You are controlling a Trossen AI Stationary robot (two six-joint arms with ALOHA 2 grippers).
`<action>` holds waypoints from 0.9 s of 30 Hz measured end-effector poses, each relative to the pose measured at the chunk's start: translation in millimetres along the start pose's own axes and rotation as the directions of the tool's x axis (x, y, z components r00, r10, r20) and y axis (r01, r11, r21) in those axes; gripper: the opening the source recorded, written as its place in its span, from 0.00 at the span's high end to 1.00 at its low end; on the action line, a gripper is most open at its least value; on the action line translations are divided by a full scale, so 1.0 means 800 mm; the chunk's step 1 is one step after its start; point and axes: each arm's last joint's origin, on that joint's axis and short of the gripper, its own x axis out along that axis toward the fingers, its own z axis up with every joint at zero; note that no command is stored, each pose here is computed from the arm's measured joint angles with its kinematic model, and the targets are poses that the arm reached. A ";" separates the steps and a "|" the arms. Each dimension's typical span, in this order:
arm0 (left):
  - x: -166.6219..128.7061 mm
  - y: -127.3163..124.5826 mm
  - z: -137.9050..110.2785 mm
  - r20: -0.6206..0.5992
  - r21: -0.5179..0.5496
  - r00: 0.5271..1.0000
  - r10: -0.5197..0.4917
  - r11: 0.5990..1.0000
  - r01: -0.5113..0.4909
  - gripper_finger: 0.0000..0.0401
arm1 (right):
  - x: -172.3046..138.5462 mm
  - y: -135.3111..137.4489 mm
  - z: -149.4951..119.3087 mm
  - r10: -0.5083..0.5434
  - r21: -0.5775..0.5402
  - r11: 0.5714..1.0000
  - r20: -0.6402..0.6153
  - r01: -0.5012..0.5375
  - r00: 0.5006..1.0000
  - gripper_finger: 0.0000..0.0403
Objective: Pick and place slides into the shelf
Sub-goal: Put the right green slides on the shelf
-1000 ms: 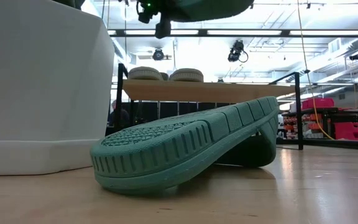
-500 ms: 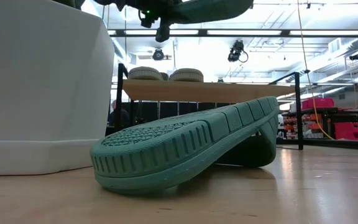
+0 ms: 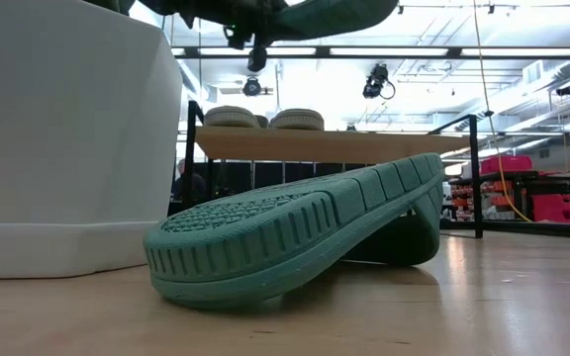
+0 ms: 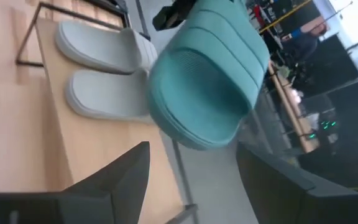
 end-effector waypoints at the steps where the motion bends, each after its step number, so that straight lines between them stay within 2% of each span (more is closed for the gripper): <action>1: 0.000 0.000 -0.001 -0.014 0.000 1.000 -0.003 1.000 0.003 0.79 | -0.002 -0.002 -0.002 0.000 0.025 1.000 0.000 0.000 1.000 0.39; 6: 0.000 0.000 -0.002 -0.048 0.009 0.999 -0.004 1.000 0.005 0.81 | -0.010 -0.014 -0.017 0.007 0.153 0.988 -0.025 -0.004 1.000 0.39; 12: 0.005 0.007 0.002 -0.063 0.027 0.998 0.003 1.000 -0.002 0.81 | -0.020 -0.029 -0.034 0.040 0.303 0.953 -0.043 -0.025 0.998 0.39; 16: 0.016 0.018 0.001 -0.104 0.011 0.994 -0.018 1.000 0.019 0.80 | -0.027 -0.040 -0.043 0.071 0.392 0.919 -0.038 -0.050 0.997 0.39; 22: 0.043 0.031 -0.010 -0.178 -0.016 0.981 -0.076 0.997 0.074 0.83 | -0.036 -0.054 -0.057 0.109 0.530 0.845 -0.029 -0.077 0.994 0.39; 27: 0.082 0.019 -0.026 -0.282 -0.006 0.950 -0.137 0.990 0.141 0.80 | -0.040 -0.061 -0.064 0.115 0.603 0.794 -0.027 -0.076 0.993 0.39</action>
